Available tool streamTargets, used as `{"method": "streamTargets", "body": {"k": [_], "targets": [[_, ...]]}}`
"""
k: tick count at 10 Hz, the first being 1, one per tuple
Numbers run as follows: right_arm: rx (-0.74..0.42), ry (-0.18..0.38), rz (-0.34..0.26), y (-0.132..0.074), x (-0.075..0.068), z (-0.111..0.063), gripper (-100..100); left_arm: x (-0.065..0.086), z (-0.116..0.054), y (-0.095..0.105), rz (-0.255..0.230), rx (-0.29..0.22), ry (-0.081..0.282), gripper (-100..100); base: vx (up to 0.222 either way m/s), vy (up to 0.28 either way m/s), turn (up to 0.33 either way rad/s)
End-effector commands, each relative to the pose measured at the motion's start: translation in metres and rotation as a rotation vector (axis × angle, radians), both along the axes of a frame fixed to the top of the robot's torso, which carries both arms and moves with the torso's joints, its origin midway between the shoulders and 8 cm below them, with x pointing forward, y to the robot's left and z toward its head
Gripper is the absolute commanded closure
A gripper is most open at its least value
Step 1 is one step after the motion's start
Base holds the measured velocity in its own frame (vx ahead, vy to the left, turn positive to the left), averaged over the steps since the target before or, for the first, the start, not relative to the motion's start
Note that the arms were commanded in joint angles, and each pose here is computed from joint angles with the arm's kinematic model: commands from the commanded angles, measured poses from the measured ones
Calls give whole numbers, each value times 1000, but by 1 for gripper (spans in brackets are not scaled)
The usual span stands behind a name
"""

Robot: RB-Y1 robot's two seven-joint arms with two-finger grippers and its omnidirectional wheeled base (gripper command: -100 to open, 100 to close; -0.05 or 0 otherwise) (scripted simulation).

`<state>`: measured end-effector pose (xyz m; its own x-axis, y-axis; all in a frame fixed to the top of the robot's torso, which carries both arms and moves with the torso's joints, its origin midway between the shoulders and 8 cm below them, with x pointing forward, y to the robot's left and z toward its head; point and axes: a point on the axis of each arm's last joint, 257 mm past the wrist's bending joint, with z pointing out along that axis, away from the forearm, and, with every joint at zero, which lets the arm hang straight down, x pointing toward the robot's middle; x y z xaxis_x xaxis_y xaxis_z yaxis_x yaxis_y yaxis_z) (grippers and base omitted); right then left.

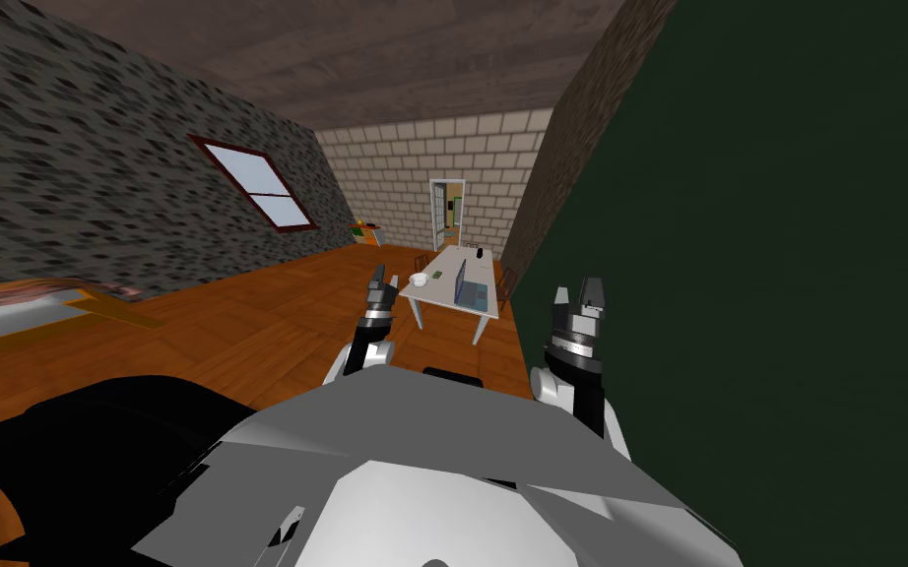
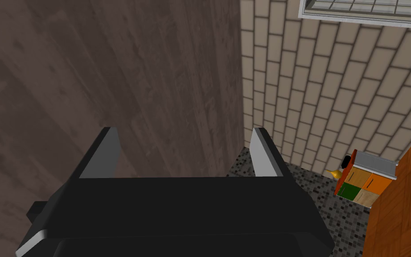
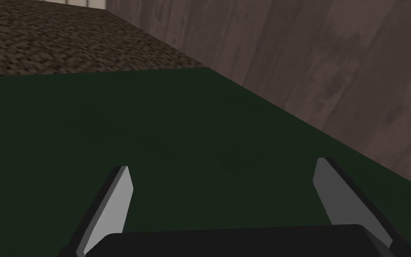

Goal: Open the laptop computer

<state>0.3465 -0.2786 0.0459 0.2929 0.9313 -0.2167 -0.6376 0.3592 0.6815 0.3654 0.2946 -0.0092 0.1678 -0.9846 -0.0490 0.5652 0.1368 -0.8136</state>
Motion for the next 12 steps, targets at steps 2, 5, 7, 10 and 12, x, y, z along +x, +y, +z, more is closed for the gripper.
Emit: {"method": "streamTargets", "body": {"k": [2, 5, 7, 10, 12], "targets": [[0, 0, 0, 0, 0, 0, 0, 0, 0, 0, 0, 0, 0, 0, 0, 0, 0], [0, 0, 0, 0, 0, 0, 0, 0, 0, 0, 0, 0, 0, 0, 0, 0, 0], [0, 0, 0, 0, 0, 0, 0, 0, 0, 0, 0, 0, 0, 0, 0, 0, 0], [-36, 12, 12, 4, 4, -4, -100, 0, 0, 0, 0, 0, 0, 0, 3, 8, -5], [-92, 37, 26, 10, 11, -12, -100, 0, 0, 0, 0, 0, 0, 0, 35, 66, -23]]}}
